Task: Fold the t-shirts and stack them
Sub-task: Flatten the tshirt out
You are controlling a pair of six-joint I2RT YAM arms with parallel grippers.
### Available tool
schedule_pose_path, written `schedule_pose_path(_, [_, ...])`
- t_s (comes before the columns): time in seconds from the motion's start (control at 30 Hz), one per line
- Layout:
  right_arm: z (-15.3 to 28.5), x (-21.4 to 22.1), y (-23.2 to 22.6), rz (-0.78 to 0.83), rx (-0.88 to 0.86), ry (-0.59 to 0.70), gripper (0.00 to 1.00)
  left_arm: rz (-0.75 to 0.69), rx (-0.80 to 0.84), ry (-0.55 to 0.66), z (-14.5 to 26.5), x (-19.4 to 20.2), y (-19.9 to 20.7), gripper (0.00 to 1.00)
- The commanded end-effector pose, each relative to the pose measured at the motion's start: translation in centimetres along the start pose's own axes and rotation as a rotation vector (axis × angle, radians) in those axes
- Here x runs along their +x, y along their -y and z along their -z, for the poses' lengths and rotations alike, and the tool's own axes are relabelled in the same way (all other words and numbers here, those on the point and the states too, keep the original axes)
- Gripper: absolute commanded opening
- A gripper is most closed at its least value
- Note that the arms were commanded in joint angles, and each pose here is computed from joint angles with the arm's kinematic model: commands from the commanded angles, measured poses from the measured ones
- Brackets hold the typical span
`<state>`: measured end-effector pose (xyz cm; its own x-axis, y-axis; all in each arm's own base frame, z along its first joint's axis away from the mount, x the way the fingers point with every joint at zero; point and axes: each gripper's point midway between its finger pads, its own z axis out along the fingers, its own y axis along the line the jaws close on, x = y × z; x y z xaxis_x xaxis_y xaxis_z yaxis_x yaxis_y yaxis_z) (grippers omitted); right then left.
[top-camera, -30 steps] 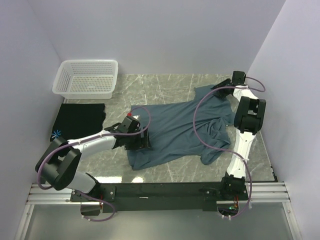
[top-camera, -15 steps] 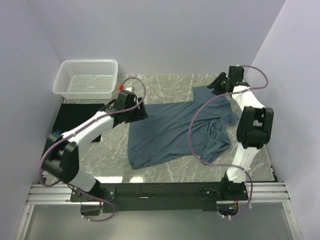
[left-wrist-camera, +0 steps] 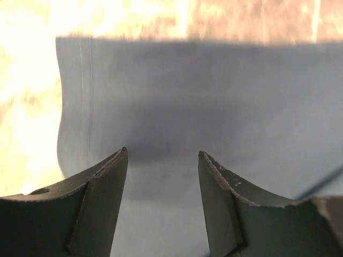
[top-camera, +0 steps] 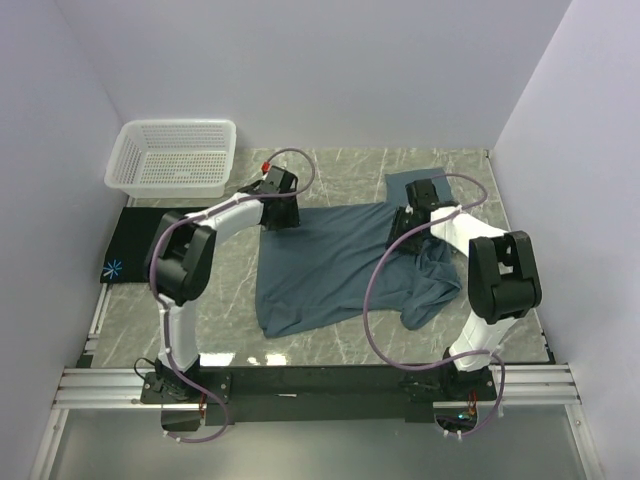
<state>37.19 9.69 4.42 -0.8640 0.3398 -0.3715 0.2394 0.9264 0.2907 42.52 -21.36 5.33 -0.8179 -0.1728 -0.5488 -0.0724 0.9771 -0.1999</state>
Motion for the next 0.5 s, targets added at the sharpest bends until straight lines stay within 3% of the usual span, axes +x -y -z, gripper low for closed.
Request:
schedule_pose_path(0.0, [1.3,0.0,0.1,0.050,0.015,0.038,0.48,-0.025,-0.046,0.034,-1.3,-2.1,-0.6,0.61])
schedule_pose_path(0.27, [-2.2,-0.2,0.7,0.041,0.067,-0.018,0.48,0.003,-0.136,-0.006,-5.4,-2.8,-4.0,0.60])
schedule_pose_path(0.47, [-4.3,-3.7,-1.2,0.041,0.055,-0.003,0.48,0.034,-0.159,-0.027,-8.6,-5.7,-6.3,0.62])
